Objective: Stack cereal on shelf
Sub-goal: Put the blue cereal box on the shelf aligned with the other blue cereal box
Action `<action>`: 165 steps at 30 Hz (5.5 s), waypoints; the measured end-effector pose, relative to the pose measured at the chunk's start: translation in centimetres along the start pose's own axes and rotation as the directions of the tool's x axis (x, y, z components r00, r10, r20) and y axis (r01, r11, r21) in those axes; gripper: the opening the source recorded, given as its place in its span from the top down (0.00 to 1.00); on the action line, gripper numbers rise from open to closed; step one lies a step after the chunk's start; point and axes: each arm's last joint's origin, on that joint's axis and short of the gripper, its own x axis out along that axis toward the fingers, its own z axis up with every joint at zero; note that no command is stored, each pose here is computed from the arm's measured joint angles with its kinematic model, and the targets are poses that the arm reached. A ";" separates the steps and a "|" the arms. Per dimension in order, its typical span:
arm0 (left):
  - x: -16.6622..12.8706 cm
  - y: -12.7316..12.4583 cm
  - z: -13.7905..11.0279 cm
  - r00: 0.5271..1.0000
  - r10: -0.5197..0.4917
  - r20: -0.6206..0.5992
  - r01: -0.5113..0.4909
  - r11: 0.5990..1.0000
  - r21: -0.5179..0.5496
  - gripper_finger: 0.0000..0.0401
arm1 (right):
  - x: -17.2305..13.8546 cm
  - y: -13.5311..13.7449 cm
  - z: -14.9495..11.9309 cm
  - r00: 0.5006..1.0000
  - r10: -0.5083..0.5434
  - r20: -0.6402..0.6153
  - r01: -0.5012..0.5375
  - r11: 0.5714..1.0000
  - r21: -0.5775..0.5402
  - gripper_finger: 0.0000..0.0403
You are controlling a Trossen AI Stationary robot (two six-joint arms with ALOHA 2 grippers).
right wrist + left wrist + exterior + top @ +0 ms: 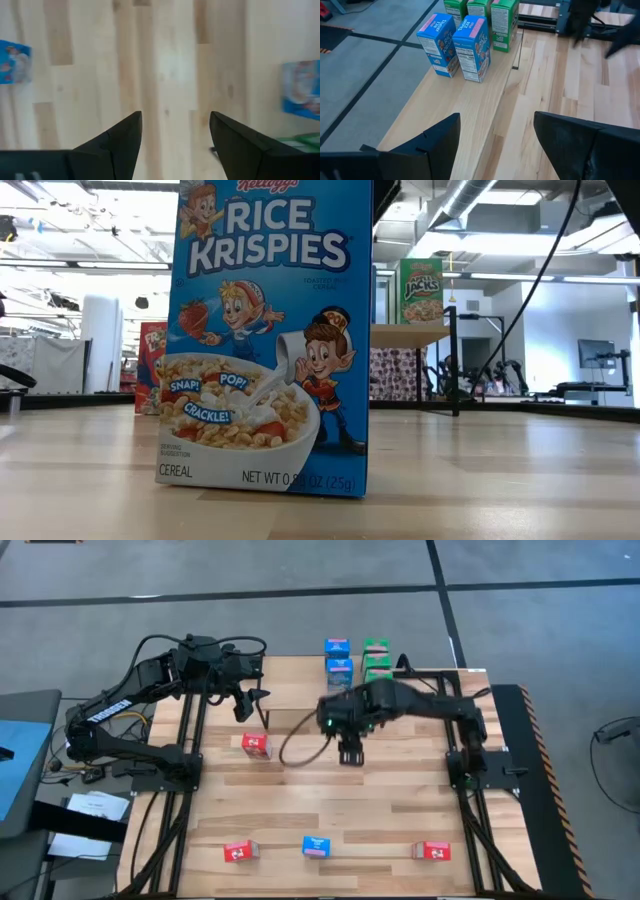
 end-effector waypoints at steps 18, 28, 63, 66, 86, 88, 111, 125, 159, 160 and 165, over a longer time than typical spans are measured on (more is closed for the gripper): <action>0.0 0.0 0.0 1.000 0.000 0.000 0.000 1.000 0.000 0.40 | 1.1 11.0 -0.4 0.986 0.158 0.060 -0.163 0.983 0.082 0.35; 0.0 0.0 0.1 1.000 0.001 0.014 0.000 1.000 -0.002 0.40 | 0.5 13.5 -0.7 0.975 0.192 0.109 -0.204 0.973 0.111 0.35; 5.7 -1.0 -0.9 0.969 -0.161 -0.185 0.152 0.986 -0.063 0.40 | 0.2 14.9 -1.7 0.979 0.194 0.061 -0.195 0.981 0.018 0.35; 5.5 -1.7 -1.2 0.931 -0.293 -0.216 0.279 0.956 -0.094 0.40 | 0.2 14.9 -2.1 0.982 0.185 0.031 -0.186 0.981 0.057 0.35; 2.2 -12.8 -2.4 0.791 -0.536 -0.295 0.566 0.824 0.022 0.40 | -1.0 18.6 -5.5 0.987 0.131 -0.093 -0.126 0.990 0.058 0.35; 1.9 -14.0 -3.2 0.779 -0.535 -0.328 0.574 0.818 0.028 0.40 | -1.2 19.1 -5.8 0.987 0.132 -0.092 -0.126 0.990 0.066 0.35; 0.6 -20.3 -7.2 0.780 -0.554 -0.292 0.556 0.827 -0.084 0.40 | -1.9 21.2 -7.0 0.988 0.136 -0.071 -0.122 0.978 0.169 0.35; 0.8 -20.2 -6.9 0.727 -0.618 -0.298 0.641 0.767 -0.026 0.40 | -1.9 21.2 -7.0 0.988 0.139 -0.073 -0.126 0.978 0.166 0.35; 3.6 -24.7 -7.6 0.751 -0.617 -0.235 0.638 0.769 0.018 0.27 | -1.9 21.1 -7.1 0.988 0.136 -0.078 -0.124 0.983 0.137 0.35; 4.0 -25.2 -7.8 0.749 -0.619 -0.237 0.642 0.766 0.025 0.27 | -1.9 21.1 -7.1 0.988 0.136 -0.078 -0.124 0.983 0.137 0.35; 5.5 -26.8 -8.8 0.753 -0.603 -0.264 0.637 0.768 0.062 0.27 | -1.9 21.1 -7.1 0.988 0.136 -0.077 -0.125 0.983 0.137 0.35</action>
